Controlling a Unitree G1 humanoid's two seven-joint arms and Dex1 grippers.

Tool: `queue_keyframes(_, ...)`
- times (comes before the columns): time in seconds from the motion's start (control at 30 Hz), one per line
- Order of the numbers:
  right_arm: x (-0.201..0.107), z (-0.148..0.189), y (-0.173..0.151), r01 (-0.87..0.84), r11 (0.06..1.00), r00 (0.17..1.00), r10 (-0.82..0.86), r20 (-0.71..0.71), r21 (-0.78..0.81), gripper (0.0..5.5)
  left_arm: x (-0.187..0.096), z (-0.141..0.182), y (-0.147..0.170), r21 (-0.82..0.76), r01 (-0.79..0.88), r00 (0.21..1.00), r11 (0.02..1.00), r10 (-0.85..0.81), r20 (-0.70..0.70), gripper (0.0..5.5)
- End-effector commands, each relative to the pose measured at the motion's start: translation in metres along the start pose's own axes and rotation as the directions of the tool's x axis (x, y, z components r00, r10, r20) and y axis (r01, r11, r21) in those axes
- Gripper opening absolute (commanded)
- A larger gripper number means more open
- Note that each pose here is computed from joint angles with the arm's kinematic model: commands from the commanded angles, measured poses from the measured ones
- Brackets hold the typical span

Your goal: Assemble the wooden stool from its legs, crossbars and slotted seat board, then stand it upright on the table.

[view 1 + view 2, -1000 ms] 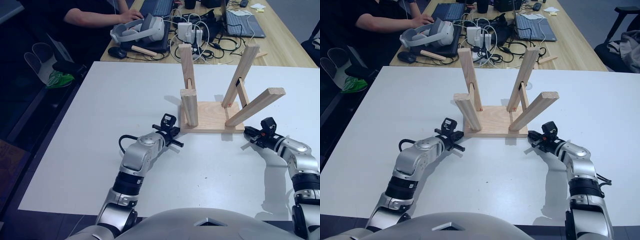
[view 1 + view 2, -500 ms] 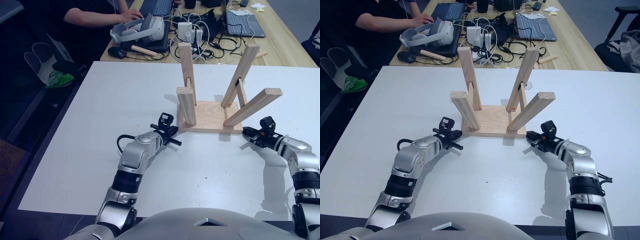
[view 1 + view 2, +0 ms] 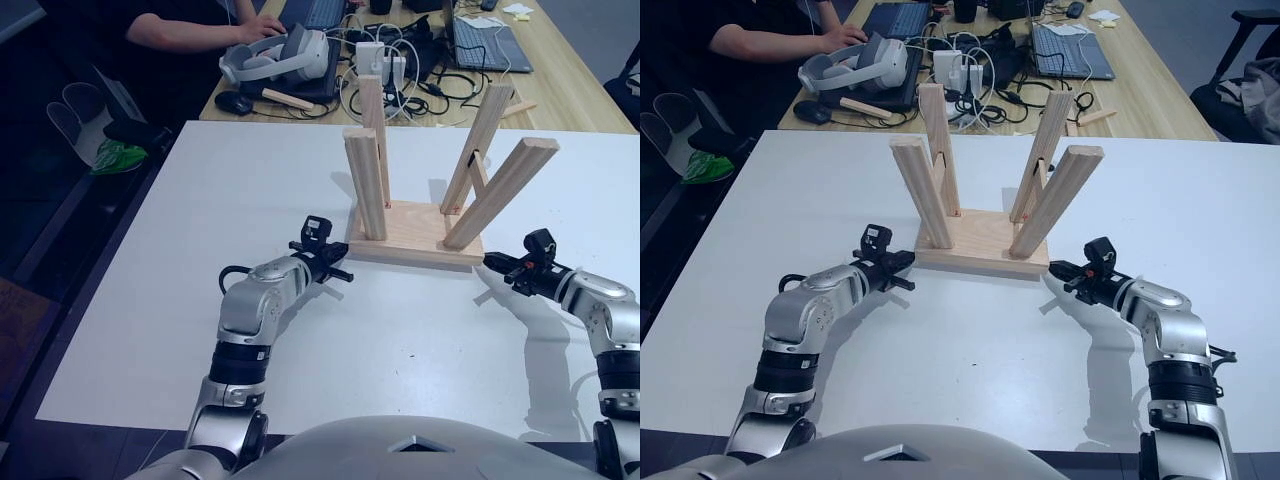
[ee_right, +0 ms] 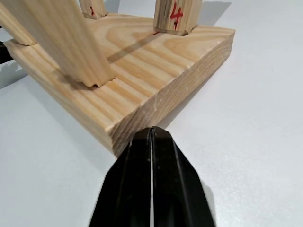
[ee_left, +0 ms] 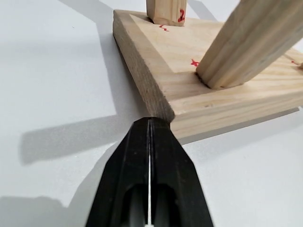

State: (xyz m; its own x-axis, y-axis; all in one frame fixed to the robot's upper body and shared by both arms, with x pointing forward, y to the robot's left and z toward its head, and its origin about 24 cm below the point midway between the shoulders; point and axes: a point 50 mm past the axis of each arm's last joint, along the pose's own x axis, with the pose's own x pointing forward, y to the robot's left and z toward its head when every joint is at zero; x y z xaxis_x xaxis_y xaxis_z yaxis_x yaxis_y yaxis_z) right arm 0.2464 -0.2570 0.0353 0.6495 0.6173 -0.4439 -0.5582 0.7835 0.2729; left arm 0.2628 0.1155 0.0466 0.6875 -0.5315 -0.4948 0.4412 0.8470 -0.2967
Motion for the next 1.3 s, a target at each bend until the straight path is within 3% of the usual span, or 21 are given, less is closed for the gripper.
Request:
queue_keyframes(0.03, 0.017, 0.017, 0.03, -0.191, 0.981, 0.978, 0.192, 0.088, -0.011, 0.0, 0.003, 0.018, -0.037, -0.005, 0.255, 0.964, 0.967, -0.254, 0.081, 0.03)
queue_keyframes(1.3, 0.018, 0.069, 0.054, -0.334, 0.941, 0.91, 0.307, 0.277, 0.055, 0.0, -0.011, 0.044, -0.054, -0.031, 0.444, 0.859, 0.896, -0.415, 0.301, 0.03)
